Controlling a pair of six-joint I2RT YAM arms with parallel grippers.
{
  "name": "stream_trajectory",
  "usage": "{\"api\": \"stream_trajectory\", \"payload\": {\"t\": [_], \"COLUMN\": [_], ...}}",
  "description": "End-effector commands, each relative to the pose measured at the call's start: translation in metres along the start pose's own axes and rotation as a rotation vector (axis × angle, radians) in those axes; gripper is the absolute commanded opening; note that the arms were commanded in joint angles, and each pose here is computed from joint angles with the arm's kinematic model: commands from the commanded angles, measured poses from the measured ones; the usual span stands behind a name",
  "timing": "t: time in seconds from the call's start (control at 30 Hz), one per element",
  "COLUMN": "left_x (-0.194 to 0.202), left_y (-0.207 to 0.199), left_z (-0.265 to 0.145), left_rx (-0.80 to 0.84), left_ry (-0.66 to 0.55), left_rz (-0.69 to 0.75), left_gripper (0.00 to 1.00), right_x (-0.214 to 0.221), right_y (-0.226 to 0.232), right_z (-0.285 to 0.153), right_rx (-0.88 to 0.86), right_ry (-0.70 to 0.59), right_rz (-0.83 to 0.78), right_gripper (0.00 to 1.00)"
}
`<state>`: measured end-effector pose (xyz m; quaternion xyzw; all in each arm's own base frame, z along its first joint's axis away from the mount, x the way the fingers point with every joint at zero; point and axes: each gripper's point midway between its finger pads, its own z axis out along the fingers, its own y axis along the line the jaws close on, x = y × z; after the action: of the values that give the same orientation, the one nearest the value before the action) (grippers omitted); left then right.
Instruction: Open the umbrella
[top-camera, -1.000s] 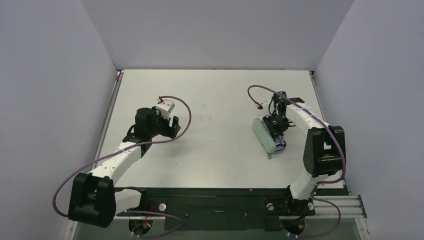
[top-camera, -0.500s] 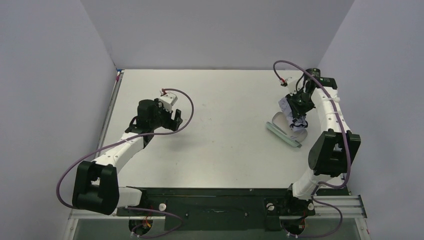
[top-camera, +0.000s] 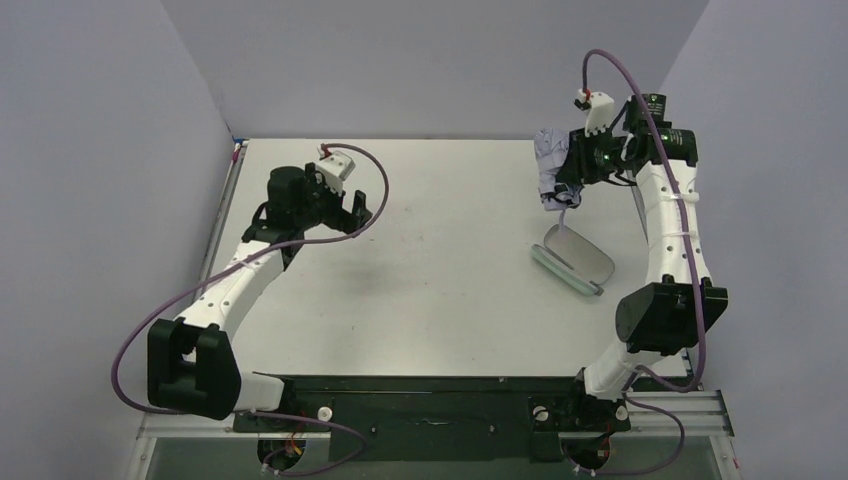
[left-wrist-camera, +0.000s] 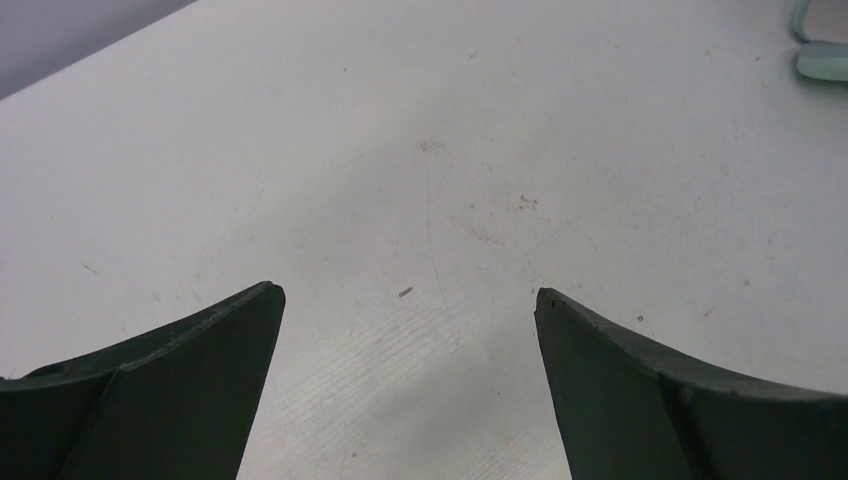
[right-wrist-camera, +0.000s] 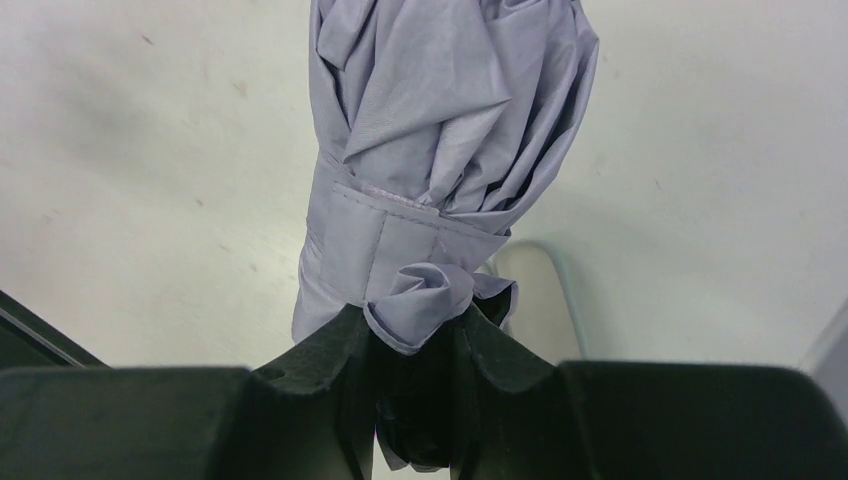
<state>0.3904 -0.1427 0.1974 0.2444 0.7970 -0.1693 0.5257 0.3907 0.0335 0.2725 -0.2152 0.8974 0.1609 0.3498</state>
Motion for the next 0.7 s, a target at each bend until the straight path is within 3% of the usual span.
{"api": "stream_trajectory", "payload": {"t": [0.0, 0.1, 0.23, 0.43, 0.67], "left_x": [-0.043, -0.071, -0.108, -0.167, -0.177], "left_y": [-0.009, -0.019, -0.041, -0.078, -0.133], "left_z": [-0.007, -0.011, -0.015, -0.021, -0.028], "left_rx": [0.087, 0.153, 0.279, 0.491, 0.715], "left_ry": [-0.033, -0.081, -0.141, -0.278, -0.286], "left_rz": [-0.008, -0.019, -0.126, -0.29, -0.412], "left_gripper": [0.97, 0.97, 0.97, 0.98, 0.97], "right_x": [-0.102, -0.133, -0.147, -0.132, -0.122], "right_y": [0.054, 0.082, 0.124, 0.195, 0.242], "right_z": [-0.039, -0.047, -0.038, -0.01, -0.001], "right_rx": [-0.129, -0.184, -0.223, -0.368, -0.459], "right_ry": [-0.39, -0.507, -0.567, -0.526, -0.523], "right_rz": [0.025, 0.077, 0.064, 0.018, -0.008], "right_gripper": [0.0, 0.0, 0.0, 0.0, 0.0]}}
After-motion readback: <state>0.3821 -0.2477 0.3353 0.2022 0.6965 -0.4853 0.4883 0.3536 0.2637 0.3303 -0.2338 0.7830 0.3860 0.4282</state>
